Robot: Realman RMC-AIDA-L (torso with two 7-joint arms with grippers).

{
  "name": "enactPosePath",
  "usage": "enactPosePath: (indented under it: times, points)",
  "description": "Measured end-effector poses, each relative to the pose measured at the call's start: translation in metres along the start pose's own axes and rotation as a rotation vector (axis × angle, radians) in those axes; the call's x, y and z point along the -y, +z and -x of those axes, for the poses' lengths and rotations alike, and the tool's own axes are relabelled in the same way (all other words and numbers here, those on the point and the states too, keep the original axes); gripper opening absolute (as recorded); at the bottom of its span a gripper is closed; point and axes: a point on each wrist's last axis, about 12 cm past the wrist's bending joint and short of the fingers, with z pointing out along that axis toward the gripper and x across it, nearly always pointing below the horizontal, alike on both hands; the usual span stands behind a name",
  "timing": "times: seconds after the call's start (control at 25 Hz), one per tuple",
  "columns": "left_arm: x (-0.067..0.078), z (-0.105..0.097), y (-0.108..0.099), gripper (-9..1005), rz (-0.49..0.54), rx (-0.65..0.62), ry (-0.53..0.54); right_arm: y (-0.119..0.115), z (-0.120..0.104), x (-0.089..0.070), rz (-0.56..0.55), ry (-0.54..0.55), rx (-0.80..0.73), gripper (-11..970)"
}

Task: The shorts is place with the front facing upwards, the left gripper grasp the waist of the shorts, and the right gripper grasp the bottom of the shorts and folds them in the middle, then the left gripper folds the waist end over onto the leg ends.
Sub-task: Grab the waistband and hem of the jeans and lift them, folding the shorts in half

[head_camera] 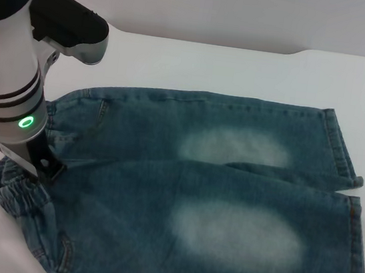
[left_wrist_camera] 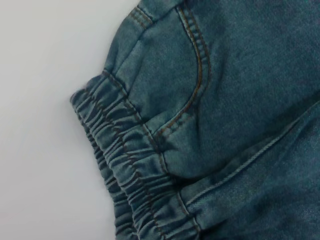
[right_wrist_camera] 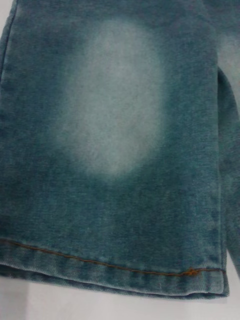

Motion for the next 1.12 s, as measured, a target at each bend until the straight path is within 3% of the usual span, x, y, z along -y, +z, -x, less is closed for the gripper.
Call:
enactPosePath:
  times: [1.12]
  points:
    - [0.0018,0.0019,-0.0002,22,-0.003,0.012,0.012,0.0058,0.0016,0.0036,0.021,-0.021,-0.01,725]
